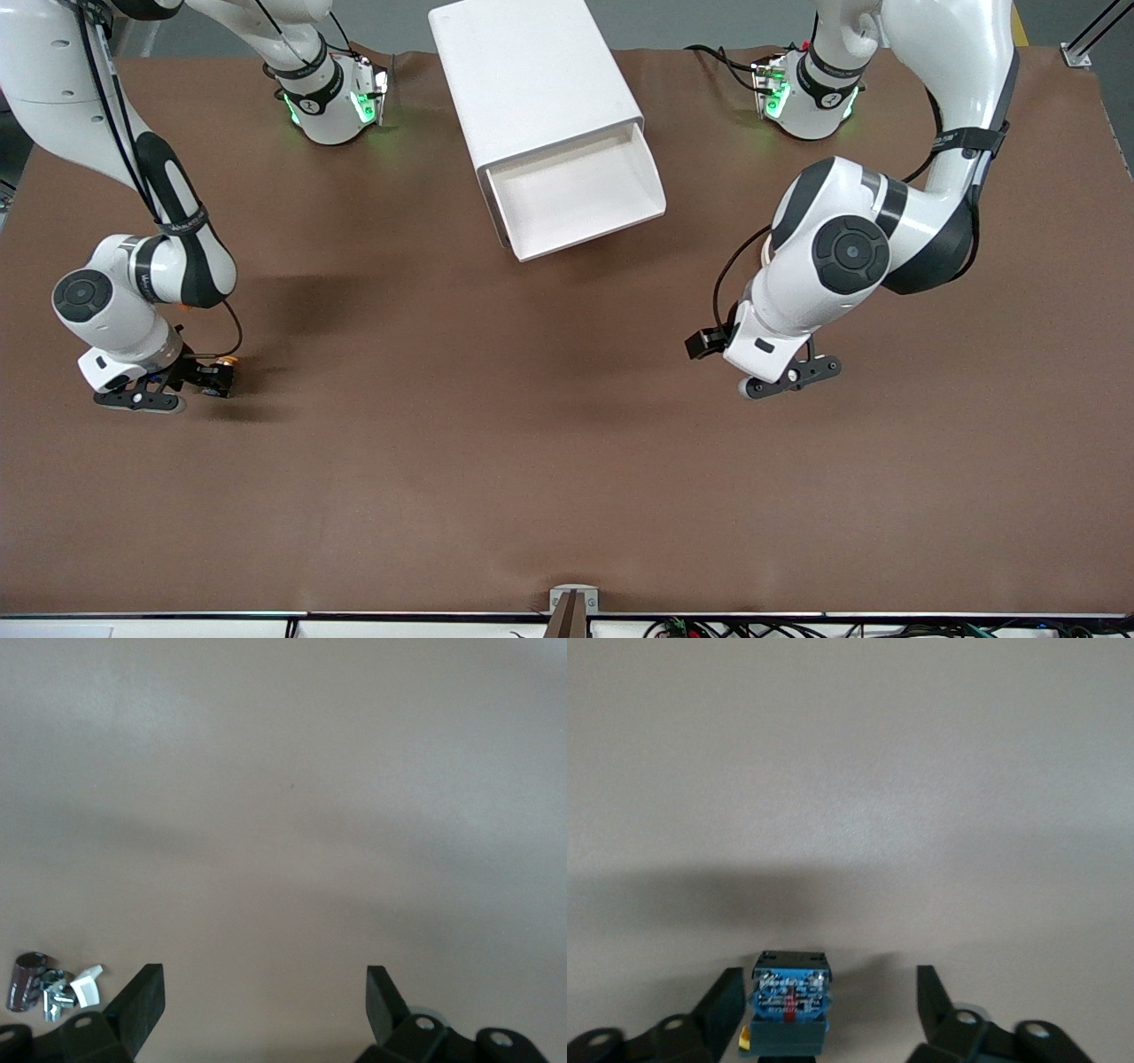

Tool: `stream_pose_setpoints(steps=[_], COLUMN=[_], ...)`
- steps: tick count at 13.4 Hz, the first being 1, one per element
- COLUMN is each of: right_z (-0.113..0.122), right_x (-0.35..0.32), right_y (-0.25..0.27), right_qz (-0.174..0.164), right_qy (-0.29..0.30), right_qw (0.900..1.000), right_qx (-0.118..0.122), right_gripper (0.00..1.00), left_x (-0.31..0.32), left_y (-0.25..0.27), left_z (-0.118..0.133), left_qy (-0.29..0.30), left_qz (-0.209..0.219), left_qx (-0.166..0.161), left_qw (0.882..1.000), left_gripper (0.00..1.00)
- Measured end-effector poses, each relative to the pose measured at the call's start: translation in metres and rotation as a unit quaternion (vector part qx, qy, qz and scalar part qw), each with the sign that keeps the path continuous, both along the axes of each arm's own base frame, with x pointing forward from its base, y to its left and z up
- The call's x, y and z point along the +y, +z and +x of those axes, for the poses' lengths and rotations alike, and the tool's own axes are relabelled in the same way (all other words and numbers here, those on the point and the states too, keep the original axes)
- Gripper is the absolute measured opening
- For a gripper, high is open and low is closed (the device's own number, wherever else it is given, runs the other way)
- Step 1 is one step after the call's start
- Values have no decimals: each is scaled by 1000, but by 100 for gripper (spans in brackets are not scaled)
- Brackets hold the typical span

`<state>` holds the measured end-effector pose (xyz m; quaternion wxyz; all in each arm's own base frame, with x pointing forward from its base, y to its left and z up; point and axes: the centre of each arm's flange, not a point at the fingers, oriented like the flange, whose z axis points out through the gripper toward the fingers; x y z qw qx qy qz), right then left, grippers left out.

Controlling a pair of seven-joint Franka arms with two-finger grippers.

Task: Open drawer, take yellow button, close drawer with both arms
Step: 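Set the button down with the right gripper while the left gripper nears the drawer, then push the drawer into the cabinet with the left gripper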

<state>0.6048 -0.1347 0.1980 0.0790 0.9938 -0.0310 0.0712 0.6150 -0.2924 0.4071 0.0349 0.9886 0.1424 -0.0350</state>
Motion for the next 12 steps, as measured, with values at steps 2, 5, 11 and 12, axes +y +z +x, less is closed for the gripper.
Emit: stream_pose_setpoints(steps=[2,5,11,12], right_z=[7,22,25,21], right_x=[0,4,10,11], right_y=[13,52,151,166], right_qz=[-1,10,64,69], right_qy=[-3,-20,-70,-74], right_qw=[1000,999,993,991], right_qx=[16,45,78,82], right_gripper=[100,100,100,100], left_x=[-10,-24,-57,-65], left_y=[0,0,-2,-4], left_z=[-5,-12,-32,-37], left_qy=[3,6,19,23], left_qz=[0,1,5,6], left_qx=[1,2,8,10], left_qw=[1000,1000,1000,1000], left_gripper=[100,100,100,100])
